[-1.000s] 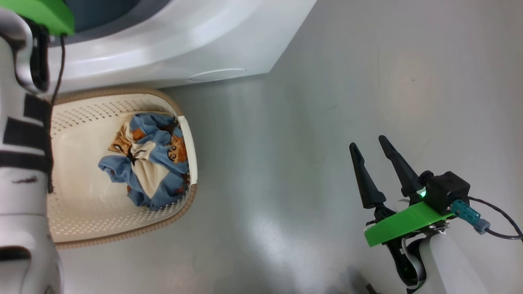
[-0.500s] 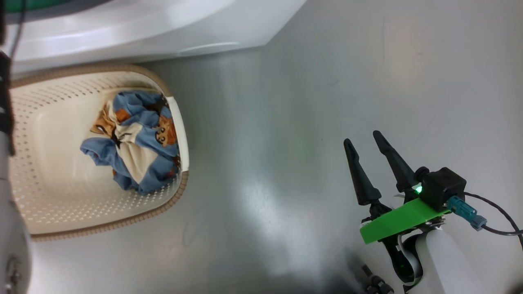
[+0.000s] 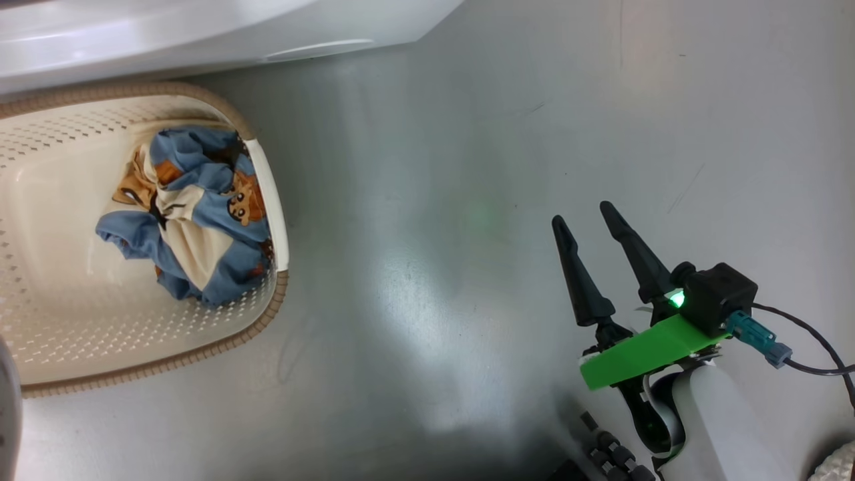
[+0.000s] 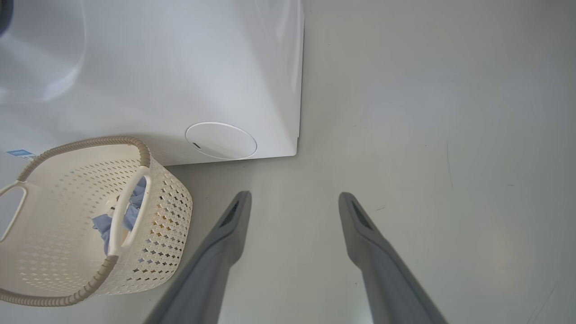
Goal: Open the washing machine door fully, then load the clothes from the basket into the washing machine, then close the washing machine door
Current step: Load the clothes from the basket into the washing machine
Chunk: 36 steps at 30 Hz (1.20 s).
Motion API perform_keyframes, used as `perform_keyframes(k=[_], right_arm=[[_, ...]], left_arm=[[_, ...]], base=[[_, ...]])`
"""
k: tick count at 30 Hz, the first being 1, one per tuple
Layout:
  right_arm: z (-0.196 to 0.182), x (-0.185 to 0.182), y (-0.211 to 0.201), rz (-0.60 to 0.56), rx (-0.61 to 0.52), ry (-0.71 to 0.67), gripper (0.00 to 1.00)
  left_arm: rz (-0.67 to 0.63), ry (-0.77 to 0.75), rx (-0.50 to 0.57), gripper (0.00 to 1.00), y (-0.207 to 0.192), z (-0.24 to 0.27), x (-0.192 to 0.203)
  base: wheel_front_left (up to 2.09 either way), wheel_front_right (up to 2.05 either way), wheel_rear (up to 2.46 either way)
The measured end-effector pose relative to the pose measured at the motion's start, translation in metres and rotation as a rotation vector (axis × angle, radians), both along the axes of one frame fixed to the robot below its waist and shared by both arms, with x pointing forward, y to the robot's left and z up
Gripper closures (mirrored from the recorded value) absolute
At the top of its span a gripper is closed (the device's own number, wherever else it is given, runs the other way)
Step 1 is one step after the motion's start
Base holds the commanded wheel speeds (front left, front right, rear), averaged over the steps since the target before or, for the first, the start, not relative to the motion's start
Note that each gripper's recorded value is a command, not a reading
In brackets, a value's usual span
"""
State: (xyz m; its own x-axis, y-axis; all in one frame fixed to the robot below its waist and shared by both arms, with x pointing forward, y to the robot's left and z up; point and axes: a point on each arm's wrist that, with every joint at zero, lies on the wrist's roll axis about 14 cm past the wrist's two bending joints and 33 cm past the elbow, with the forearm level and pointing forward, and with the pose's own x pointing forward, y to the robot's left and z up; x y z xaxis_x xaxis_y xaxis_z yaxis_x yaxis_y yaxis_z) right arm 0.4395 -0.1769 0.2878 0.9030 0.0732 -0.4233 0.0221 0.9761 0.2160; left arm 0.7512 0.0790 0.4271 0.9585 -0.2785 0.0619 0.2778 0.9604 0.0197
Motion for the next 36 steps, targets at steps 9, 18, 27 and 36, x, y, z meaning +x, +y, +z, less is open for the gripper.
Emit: perform_keyframes(k=[9,18,27,36], right_arm=[[0.01,0.005,0.001,0.001,0.002,-0.029,0.0],[0.026,0.012,0.003,0.004,0.008,-0.071,0.0],[0.043,0.02,0.01,0.022,0.011,-0.121,0.0],[0.064,0.022,0.013,0.031,0.006,-0.17,0.0]], left_arm=[[0.031,0.191,-0.001,0.0,0.009,-0.039,-0.013],[0.044,0.213,-0.015,0.0,0.011,-0.026,-0.023],[0.064,0.226,-0.041,0.0,0.016,-0.016,-0.042],[0.088,0.171,-0.08,0.0,0.029,0.011,-0.064]], base=[[0.0,0.0,0.0],[0.0,0.0,0.0],[0.0,0.0,0.0],[0.0,0.0,0.0]])
